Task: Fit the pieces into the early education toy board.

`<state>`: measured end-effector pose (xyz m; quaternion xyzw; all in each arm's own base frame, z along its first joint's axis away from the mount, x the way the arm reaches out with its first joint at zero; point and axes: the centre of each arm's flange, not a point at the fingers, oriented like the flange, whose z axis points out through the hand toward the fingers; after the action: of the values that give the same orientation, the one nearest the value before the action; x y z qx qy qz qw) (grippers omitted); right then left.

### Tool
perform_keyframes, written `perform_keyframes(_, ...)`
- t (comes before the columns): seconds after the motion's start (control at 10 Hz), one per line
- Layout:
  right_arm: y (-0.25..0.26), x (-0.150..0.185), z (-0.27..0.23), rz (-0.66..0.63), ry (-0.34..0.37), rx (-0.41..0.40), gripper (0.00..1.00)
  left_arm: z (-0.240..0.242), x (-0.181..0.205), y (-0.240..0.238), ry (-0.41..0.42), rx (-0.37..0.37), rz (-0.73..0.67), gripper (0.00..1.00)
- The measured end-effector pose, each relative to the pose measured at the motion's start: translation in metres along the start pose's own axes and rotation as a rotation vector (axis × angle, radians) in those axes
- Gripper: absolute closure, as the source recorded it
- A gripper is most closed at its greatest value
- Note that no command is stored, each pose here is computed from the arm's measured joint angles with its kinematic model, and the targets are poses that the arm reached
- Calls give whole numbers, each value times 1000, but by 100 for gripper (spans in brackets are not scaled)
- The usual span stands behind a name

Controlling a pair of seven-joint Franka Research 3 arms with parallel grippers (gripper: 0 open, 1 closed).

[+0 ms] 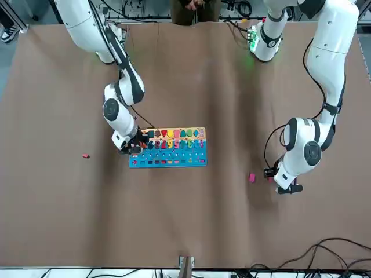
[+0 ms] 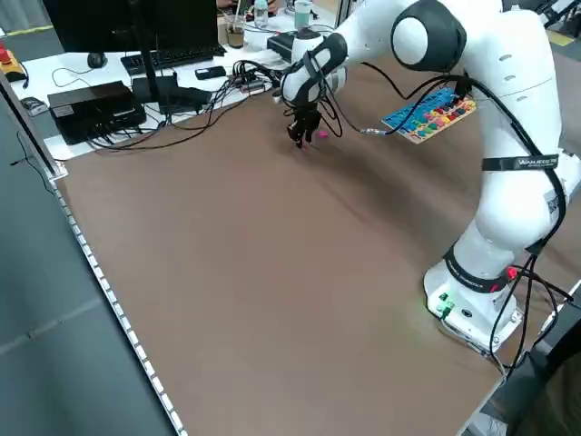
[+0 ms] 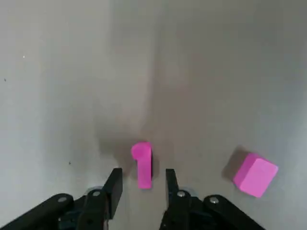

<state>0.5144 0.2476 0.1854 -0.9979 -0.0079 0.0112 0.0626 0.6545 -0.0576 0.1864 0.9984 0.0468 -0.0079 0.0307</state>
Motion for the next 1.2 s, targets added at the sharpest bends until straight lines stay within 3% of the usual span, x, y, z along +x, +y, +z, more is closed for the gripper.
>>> perform_keyframes(0.7,1,0,0,0,-1,-1,60,3,-1,-1,-4,1,-2,65)
perform_keyframes(1.1,1,1,0,2,6,0,60,5,-1,-3,-7,2,-6,87)
perform_keyframes(1.2,3,2,3,6,10,0,60,3,0,-4,-4,2,-7,86)
